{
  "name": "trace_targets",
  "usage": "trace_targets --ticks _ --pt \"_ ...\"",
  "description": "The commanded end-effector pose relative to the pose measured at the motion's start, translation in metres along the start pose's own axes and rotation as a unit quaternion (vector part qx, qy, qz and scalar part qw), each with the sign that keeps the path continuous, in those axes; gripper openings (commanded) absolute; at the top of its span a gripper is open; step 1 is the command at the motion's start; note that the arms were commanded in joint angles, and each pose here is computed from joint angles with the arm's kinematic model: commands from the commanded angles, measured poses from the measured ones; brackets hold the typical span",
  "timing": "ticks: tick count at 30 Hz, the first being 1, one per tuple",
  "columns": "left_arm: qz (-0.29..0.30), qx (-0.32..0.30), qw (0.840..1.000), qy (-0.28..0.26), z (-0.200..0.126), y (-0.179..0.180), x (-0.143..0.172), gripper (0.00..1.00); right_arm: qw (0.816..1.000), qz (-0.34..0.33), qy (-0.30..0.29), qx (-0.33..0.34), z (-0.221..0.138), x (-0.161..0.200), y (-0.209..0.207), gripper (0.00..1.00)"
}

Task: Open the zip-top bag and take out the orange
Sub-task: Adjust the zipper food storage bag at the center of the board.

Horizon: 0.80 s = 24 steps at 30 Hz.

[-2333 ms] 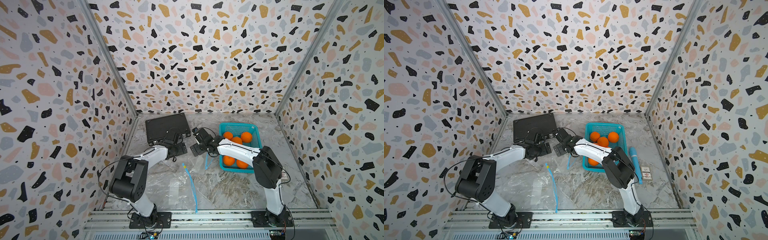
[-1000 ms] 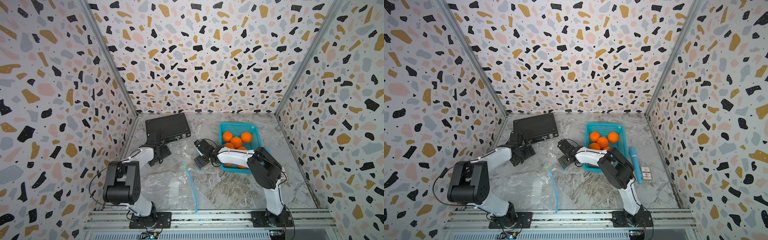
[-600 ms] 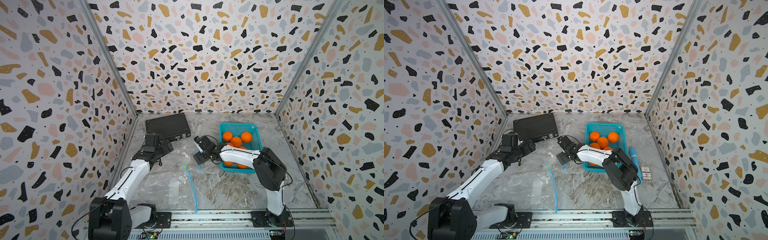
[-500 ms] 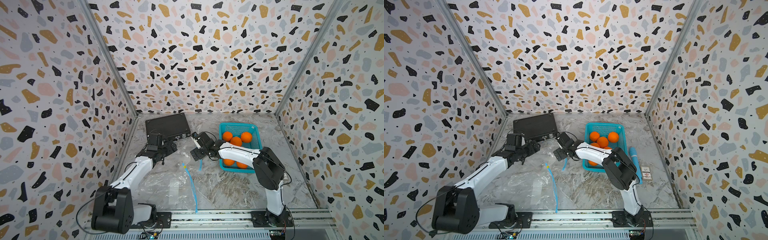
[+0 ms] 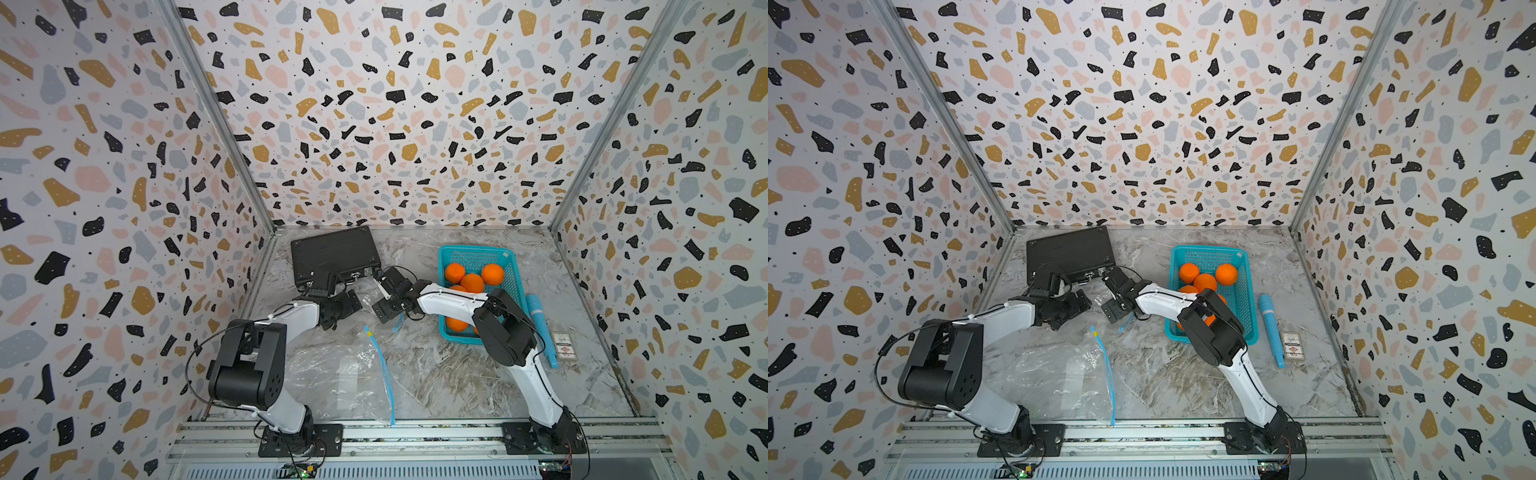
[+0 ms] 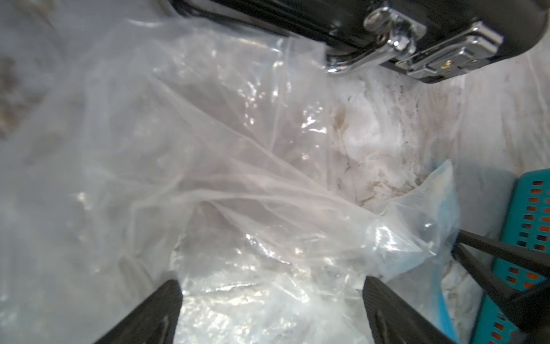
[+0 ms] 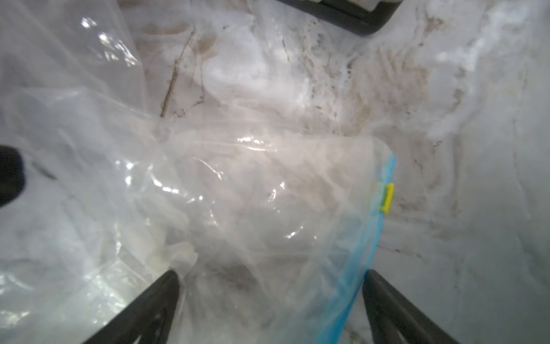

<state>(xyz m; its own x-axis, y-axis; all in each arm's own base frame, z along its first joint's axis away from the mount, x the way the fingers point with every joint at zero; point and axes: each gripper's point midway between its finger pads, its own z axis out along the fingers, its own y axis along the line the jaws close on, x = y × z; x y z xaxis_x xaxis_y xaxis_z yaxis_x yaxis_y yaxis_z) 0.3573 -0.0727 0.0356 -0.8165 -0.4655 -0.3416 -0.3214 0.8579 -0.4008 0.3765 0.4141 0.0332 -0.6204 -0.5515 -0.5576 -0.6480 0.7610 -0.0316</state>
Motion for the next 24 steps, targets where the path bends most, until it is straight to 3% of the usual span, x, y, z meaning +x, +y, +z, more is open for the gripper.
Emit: trace_targets --ticks 1,4,8,12,16,19,21,24 --pt "-0.029 -0.059 0.998 0.006 0.001 0.042 0.001 1.00 0.998 -0.012 0.040 0.048 -0.007 0.022 -0.022 0.98" --pt "-0.068 -0.050 0.996 0.007 -0.003 0.060 0.000 1.00 0.998 -0.007 0.035 0.043 -0.017 0.022 -0.026 0.97" --pt "-0.060 -0.002 0.997 -0.040 -0.031 0.033 -0.019 1.00 1.000 -0.007 -0.021 0.003 -0.056 -0.008 -0.015 0.98" --pt "-0.054 -0.003 0.994 -0.091 -0.081 0.019 -0.035 0.99 0.995 -0.013 -0.090 -0.029 -0.117 -0.039 -0.006 0.99" --pt "-0.035 -0.014 0.989 -0.143 -0.129 0.015 -0.046 0.99 0.988 -0.030 -0.149 0.001 -0.193 -0.041 -0.027 1.00" --pt "-0.019 0.005 0.976 -0.217 -0.158 0.012 -0.051 0.99 0.985 -0.028 -0.165 0.044 -0.238 -0.022 -0.063 1.00" --pt "-0.015 0.002 0.967 -0.255 -0.174 0.014 -0.052 0.99 0.983 0.017 -0.165 0.082 -0.262 -0.002 -0.104 1.00" --pt "0.006 -0.012 0.965 -0.262 -0.192 0.015 -0.051 0.99 0.965 0.111 -0.174 0.161 -0.300 0.039 -0.180 1.00"
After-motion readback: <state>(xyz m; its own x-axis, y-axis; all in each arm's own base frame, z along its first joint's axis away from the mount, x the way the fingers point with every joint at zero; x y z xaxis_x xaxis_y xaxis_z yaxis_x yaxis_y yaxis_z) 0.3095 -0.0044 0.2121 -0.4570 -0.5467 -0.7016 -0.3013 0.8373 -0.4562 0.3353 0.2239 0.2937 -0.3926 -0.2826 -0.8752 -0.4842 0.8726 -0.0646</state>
